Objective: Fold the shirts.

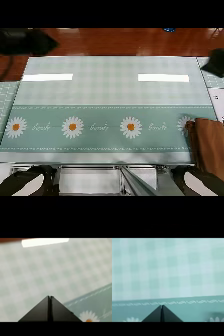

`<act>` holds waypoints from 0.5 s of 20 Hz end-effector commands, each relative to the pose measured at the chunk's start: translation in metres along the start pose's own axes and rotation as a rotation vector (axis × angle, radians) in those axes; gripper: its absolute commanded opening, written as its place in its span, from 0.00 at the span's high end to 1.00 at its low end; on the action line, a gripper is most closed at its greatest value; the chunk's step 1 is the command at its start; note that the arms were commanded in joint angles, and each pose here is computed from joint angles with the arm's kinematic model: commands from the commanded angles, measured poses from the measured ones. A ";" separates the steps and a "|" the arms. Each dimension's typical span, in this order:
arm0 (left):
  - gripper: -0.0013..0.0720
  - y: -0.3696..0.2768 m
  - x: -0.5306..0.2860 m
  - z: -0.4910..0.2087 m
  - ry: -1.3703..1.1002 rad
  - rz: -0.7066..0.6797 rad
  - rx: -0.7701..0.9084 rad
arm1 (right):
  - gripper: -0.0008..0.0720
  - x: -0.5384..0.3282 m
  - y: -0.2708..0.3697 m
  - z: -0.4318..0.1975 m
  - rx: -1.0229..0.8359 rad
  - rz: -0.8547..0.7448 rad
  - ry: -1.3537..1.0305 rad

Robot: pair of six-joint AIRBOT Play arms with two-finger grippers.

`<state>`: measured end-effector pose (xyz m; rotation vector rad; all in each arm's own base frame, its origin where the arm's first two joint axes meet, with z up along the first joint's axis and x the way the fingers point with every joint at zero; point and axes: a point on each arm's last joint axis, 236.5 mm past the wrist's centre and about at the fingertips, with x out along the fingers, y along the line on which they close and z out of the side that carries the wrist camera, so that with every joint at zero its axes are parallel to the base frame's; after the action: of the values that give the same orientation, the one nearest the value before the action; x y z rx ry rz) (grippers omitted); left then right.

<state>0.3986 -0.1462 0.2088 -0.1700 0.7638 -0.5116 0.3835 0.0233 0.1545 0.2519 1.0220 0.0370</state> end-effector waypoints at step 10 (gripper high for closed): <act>0.96 0.068 0.060 -0.094 0.182 0.215 -0.062 | 0.95 0.109 0.025 -0.071 -0.250 -0.251 0.252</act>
<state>0.3984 -0.1171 0.0903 -0.1158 0.9424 -0.3143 0.3901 0.0779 0.0405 -0.0910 1.2410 -0.0141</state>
